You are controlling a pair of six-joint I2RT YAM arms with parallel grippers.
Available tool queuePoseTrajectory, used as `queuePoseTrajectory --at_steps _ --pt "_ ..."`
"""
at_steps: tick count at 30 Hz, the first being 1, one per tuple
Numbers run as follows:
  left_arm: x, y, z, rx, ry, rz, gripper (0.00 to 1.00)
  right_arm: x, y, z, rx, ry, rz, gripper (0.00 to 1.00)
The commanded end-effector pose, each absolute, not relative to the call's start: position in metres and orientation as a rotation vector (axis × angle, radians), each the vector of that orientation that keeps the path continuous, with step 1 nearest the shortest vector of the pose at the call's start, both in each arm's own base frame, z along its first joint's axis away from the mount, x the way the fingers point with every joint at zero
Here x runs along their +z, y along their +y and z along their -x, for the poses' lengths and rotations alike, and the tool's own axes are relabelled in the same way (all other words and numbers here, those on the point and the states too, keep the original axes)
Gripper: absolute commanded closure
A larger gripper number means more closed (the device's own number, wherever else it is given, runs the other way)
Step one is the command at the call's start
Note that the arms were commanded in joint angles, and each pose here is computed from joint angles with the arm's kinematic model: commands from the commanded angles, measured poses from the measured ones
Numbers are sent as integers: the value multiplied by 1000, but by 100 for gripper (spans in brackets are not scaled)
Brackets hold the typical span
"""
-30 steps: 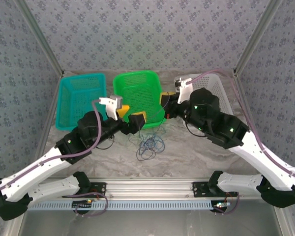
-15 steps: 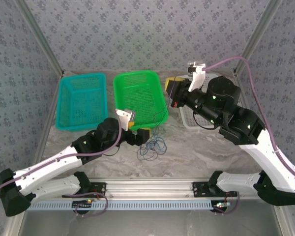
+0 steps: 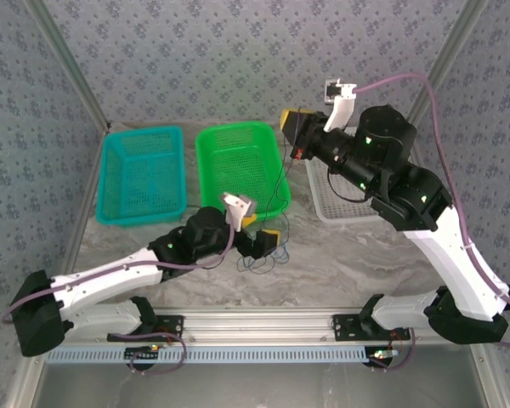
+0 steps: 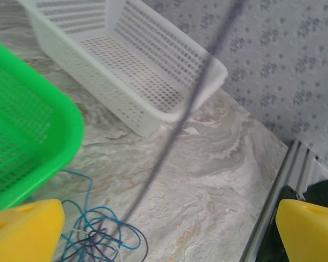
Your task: Untangle the cables
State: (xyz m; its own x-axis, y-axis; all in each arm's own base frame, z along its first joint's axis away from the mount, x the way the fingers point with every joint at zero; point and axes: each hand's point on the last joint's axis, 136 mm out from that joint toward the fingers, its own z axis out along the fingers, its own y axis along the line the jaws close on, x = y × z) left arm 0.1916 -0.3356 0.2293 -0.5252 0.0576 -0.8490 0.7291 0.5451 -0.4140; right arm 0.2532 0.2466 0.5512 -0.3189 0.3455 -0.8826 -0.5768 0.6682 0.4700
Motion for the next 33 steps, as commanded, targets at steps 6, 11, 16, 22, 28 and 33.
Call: queuePoseTrajectory --at_steps 6,11,16,22,28,33 --pt "245 -355 -212 -936 1823 -655 3 587 245 -239 1080 1576 203 100" --pt "244 -368 -221 -928 1819 -660 10 598 242 -232 1143 1550 204 100" --pt "224 -369 -245 -819 1896 -557 32 608 240 -227 1190 1524 201 100" --pt "194 -381 -252 -735 1997 -610 39 624 223 -225 1180 1476 163 100" --pt "156 -378 -253 -676 2085 -619 46 639 201 -222 1148 1445 136 100" --pt "132 -368 -252 -614 2144 -622 50 662 166 -223 1052 1389 97 100"
